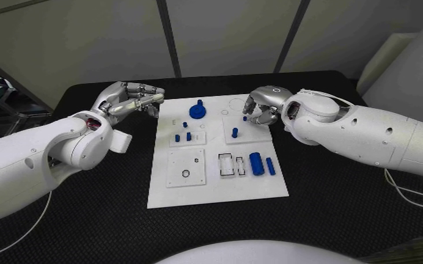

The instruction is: Assemble the parts on the task board

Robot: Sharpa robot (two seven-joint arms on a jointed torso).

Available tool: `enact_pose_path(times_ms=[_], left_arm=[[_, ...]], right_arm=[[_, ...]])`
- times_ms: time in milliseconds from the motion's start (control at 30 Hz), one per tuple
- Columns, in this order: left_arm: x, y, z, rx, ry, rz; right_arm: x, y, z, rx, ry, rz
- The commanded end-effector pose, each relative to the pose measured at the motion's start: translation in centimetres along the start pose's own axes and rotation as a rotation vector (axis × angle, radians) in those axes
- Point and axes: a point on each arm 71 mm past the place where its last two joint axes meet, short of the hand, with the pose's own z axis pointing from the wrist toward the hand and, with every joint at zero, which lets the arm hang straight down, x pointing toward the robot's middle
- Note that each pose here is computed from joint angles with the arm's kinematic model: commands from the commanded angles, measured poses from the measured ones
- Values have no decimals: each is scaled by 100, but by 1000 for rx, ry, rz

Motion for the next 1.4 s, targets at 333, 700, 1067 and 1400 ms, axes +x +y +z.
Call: enact_pose_path(times_ms=[333,700,1067,1400], left_arm=[[33,-29,2,38,-10,-99],[62,-20,16,32,0,-105],[69,-13,21,24,4,-107],[67,-10,21,20,3,-107]], right_arm=[[87,52,74,-3,8,-27],[150,70,121,-7,33,-26],[183,62,137,6,62,-41],[137,92,141,6,-4,-57]])
